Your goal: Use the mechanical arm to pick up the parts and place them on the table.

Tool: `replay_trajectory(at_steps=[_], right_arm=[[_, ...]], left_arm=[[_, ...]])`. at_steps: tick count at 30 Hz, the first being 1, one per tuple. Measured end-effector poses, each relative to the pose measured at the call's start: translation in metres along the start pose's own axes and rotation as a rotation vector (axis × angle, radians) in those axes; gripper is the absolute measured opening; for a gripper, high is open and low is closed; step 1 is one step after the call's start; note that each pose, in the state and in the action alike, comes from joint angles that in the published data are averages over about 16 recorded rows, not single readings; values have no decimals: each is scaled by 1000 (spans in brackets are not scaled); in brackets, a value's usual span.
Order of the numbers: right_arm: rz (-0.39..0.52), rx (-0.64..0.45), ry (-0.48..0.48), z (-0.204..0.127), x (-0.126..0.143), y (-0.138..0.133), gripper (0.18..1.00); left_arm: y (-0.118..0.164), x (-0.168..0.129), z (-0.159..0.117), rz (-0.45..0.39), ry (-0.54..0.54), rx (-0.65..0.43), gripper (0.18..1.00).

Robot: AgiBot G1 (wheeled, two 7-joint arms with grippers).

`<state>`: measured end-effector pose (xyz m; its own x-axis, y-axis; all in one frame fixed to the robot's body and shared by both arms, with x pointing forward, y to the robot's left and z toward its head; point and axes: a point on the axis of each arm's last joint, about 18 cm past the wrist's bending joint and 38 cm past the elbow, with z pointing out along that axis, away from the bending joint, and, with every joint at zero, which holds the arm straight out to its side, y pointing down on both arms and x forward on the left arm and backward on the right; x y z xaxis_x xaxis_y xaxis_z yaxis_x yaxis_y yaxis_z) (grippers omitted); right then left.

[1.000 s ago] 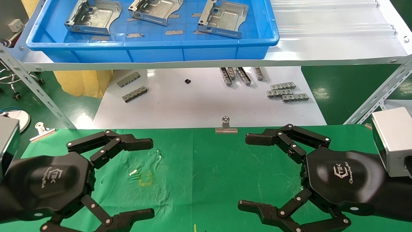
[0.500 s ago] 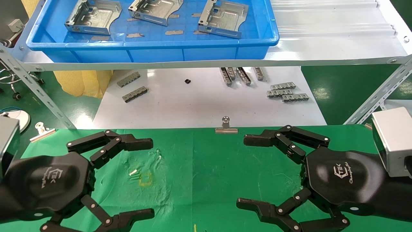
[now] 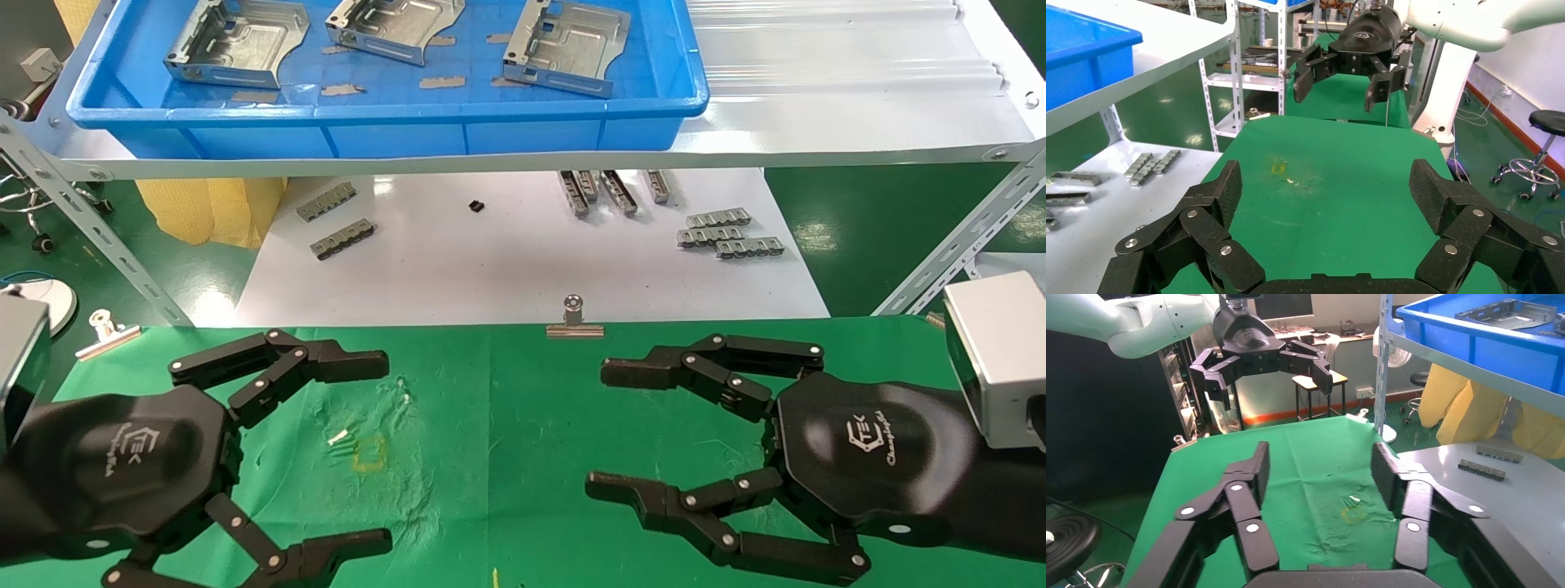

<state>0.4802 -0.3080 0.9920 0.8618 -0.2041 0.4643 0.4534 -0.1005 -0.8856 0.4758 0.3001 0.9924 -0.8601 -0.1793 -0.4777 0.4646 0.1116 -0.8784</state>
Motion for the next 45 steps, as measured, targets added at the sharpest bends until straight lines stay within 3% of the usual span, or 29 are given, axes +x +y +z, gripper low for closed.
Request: replay_trajectory(at_steps=[17, 29, 36, 45], right_arm=[[0, 0, 0, 0, 0, 0, 348], [0, 0, 0, 0, 0, 0, 215], [0, 0, 0, 0, 0, 0, 194], [0, 0, 0, 0, 0, 0, 191]], left_arm=[[0, 0, 0, 0, 0, 0, 1001], [-12, -11, 2, 47, -17, -7, 1001], [-40, -56, 7, 144, -99, -17, 1001], [-92, -157, 21, 223, -307, -24, 1001]])
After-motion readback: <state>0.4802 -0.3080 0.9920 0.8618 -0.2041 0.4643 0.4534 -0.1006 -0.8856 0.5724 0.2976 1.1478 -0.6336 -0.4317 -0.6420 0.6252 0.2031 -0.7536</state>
